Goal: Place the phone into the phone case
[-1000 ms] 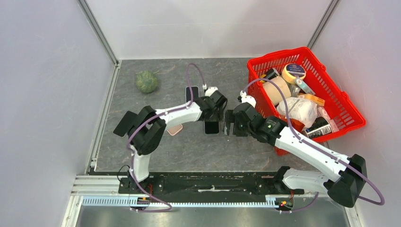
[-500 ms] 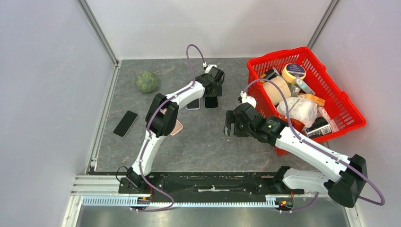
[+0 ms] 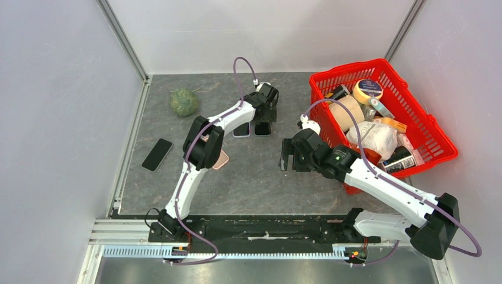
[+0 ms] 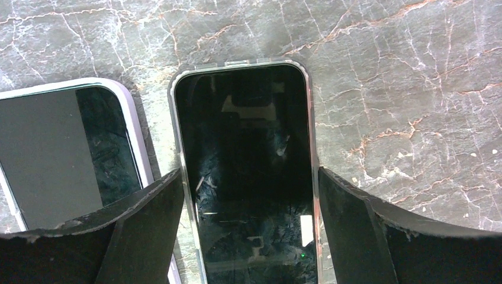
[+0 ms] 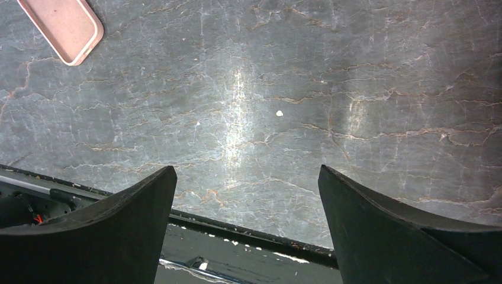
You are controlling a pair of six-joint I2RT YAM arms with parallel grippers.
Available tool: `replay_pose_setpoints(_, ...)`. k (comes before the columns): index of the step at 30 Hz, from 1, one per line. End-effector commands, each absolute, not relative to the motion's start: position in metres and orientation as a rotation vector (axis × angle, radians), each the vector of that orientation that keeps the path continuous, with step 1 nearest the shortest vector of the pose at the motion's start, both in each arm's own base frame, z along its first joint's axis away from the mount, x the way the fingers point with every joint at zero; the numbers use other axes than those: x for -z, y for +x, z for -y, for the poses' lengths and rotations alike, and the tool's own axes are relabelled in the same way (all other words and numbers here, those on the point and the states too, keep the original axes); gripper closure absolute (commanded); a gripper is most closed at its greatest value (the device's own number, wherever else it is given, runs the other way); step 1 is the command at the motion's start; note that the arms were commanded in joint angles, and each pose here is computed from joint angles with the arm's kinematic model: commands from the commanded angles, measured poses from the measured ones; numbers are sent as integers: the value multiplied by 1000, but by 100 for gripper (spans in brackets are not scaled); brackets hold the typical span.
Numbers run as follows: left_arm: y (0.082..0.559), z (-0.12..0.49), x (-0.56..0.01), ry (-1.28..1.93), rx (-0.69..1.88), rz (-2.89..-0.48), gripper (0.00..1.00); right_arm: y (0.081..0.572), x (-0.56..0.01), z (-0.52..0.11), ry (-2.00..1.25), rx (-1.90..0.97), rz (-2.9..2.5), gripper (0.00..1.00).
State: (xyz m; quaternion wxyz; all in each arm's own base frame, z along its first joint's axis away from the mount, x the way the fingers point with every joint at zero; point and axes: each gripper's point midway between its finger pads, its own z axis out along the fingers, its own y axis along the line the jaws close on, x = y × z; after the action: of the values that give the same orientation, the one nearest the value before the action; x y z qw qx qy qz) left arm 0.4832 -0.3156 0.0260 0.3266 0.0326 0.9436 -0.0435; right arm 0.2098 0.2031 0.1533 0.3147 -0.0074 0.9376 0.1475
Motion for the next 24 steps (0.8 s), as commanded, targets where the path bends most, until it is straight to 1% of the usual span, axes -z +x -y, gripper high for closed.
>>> replay_pose_setpoints(1, 499, 326, -85, 86, 238, -2357, 13, 215, -164, -207, -21, -409, -2443, 3)
replay_pose_setpoints(9, 501, 321, -129, 74, 309, -2297, 12, 216, -165, -208, -36, -402, -2442, 3)
replay_pose_setpoints(17, 487, 303, -141, 25, 309, -2302, 12, 217, -163, -208, -45, -391, -2447, 3)
replay_pose_setpoints(19, 477, 289, -146, -62, 307, -2307, 16, 218, -161, -209, -51, -387, -2448, 3)
replay_pose_setpoints(22, 453, 255, -145, -243, 265, -2335, 27, 219, -156, -211, -66, -382, -2462, 3)
replay_pose_setpoints(24, 431, 228, -140, -371, 203, -2355, 36, 220, -151, -215, -75, -386, -2472, 3)
